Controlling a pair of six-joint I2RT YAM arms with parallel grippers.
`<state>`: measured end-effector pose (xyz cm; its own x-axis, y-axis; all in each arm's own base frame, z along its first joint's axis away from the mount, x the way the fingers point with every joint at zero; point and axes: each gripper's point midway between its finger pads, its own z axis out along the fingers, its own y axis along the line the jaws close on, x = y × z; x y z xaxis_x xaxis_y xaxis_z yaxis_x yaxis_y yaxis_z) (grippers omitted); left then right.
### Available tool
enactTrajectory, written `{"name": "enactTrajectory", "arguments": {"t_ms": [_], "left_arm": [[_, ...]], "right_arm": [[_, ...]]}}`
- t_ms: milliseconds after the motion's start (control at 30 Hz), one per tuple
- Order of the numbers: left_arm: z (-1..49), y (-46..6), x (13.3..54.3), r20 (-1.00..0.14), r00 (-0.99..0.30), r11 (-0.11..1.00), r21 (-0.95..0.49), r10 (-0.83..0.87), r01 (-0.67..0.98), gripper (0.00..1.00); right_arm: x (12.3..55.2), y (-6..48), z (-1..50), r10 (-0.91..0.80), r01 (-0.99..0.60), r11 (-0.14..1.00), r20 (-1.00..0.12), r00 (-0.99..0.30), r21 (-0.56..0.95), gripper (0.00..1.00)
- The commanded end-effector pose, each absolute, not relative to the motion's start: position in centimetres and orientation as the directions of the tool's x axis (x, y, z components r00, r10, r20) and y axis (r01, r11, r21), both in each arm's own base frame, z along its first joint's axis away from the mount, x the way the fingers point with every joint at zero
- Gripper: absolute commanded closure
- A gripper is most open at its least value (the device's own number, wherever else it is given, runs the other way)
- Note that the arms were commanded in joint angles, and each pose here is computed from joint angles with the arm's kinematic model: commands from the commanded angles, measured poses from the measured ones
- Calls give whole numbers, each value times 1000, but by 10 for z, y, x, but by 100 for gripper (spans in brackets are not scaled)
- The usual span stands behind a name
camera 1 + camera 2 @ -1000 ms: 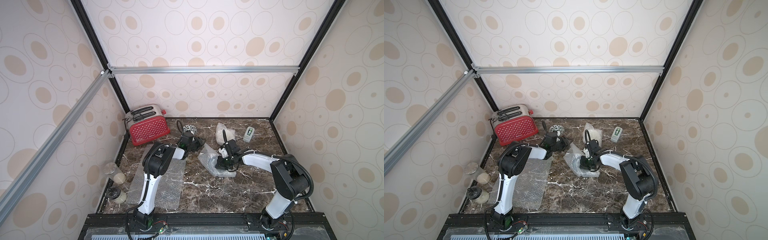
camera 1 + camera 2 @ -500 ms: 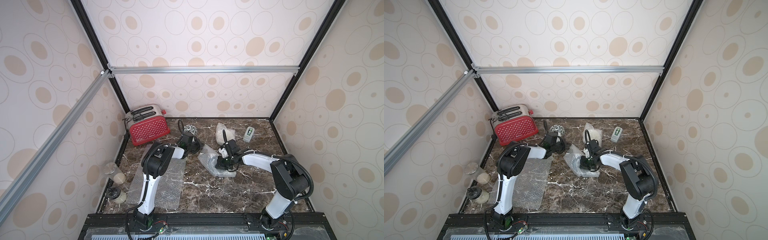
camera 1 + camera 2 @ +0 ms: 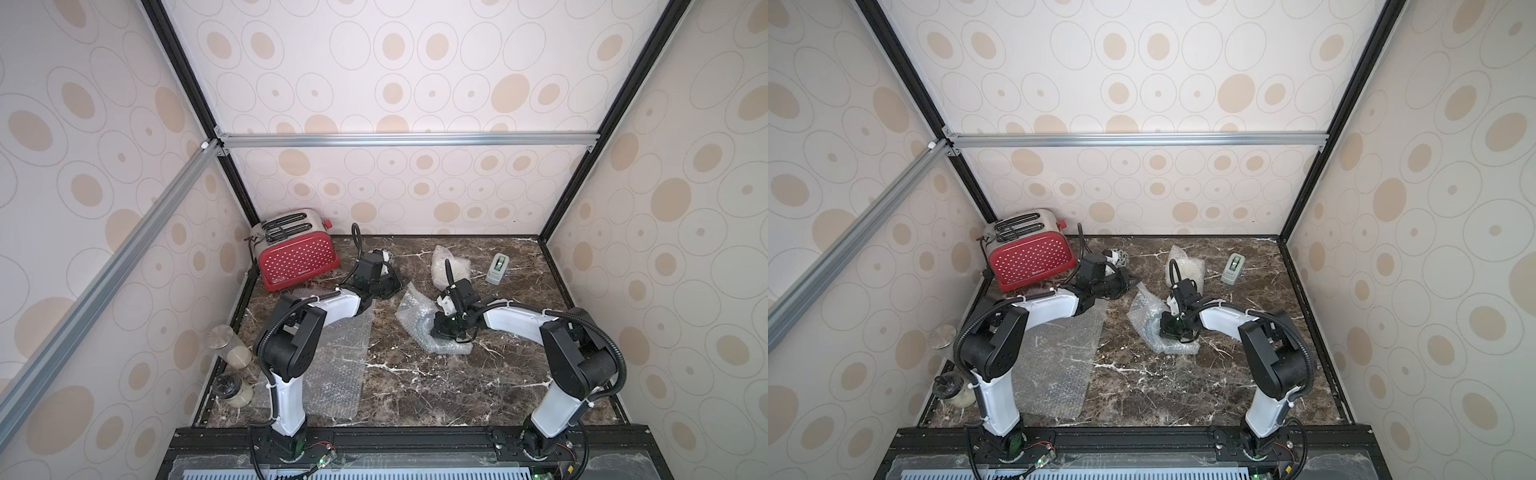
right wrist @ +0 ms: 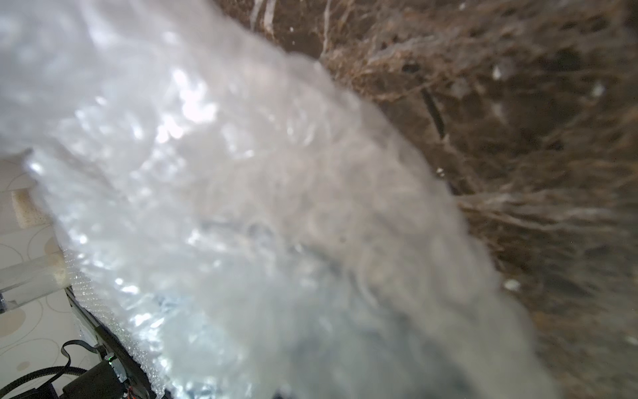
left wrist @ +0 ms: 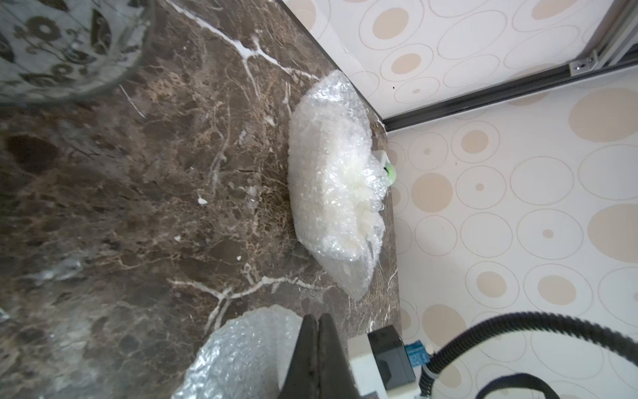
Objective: Wrap bowls in bubble wrap
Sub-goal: Wrap the bowl in bubble wrap.
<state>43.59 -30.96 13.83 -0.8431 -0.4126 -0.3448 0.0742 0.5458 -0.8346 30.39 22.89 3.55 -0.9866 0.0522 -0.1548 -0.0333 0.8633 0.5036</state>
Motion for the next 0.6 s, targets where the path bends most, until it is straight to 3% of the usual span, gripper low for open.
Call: {"name": "enactTrajectory", "arguments": {"t_ms": [0, 167, 400, 567], "left_arm": [[151, -314, 413, -355, -863, 564, -820, -360, 102, 100], [175, -326, 378, -339, -888, 552, -825, -310, 122, 100], [197, -352, 334, -246, -933, 450, -887, -261, 108, 100], [192, -367, 297, -181, -962, 426, -901, -205, 78, 100]], "right_arm": [[298, 204, 7, 79, 34, 919, -99, -992, 393, 92], [302, 206, 5, 86, 39, 919, -103, -991, 392, 92], [302, 206, 2, 98, 51, 916, -99, -990, 397, 92], [302, 204, 5, 133, 77, 898, -100, -986, 434, 92]]}}
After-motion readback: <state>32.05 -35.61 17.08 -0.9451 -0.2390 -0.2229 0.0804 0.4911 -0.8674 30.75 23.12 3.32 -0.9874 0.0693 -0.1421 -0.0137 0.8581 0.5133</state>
